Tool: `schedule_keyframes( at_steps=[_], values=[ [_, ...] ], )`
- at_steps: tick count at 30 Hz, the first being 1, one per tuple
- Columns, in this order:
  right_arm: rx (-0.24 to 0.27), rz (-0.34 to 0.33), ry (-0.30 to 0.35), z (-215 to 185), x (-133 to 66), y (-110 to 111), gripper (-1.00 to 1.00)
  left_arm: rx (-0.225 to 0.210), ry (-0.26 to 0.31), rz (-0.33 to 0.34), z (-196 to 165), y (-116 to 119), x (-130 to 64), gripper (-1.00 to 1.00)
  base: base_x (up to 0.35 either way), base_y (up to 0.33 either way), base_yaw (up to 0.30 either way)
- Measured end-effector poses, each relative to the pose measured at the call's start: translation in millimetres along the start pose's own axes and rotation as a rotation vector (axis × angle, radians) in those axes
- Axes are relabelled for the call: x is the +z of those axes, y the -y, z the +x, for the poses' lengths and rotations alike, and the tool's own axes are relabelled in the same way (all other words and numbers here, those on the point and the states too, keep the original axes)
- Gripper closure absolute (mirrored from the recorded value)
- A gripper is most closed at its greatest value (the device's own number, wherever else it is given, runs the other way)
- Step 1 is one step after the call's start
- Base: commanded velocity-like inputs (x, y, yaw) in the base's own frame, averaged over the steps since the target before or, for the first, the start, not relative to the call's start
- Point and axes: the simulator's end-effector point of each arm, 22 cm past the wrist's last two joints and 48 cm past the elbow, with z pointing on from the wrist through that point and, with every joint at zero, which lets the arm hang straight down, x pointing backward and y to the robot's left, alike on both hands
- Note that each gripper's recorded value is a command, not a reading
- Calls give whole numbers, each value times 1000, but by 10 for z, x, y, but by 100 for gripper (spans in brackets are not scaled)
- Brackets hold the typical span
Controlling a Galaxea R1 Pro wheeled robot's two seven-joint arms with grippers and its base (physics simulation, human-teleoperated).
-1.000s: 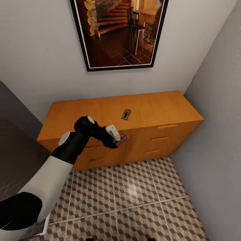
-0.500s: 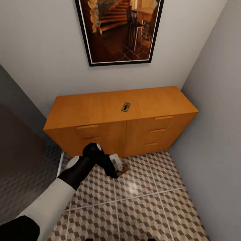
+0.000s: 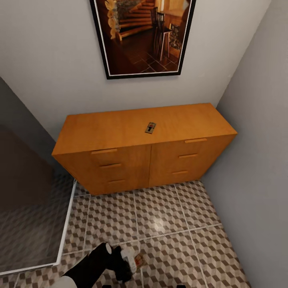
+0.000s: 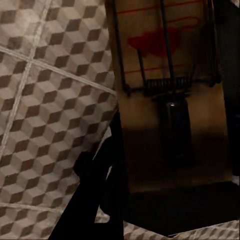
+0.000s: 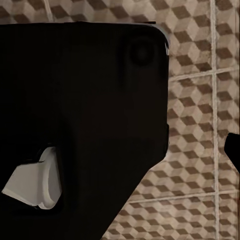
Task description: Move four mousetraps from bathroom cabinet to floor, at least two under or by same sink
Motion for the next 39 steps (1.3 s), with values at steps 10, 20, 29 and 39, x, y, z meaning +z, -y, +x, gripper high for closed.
schedule_keyframes(
  at_steps=[10, 20, 29, 39],
  values=[
    [-22, 17, 103, -382, 44, 215, -100, -510, 285, -318, 1242, -218, 138, 100, 0, 0, 0],
    [-20, 9, 196, -825, 103, 167, -100, -628, 471, -547, 1852, -403, -349, 100, 0, 0, 0],
    [-15, 86, 225, -1170, 153, 321, -100, -678, 497, -677, 2138, -447, -556, 100, 0, 0, 0],
    [-91, 48, 293, -1675, 166, 134, -100, -742, 478, -901, 2465, -550, -831, 100, 0, 0, 0]
  ],
)
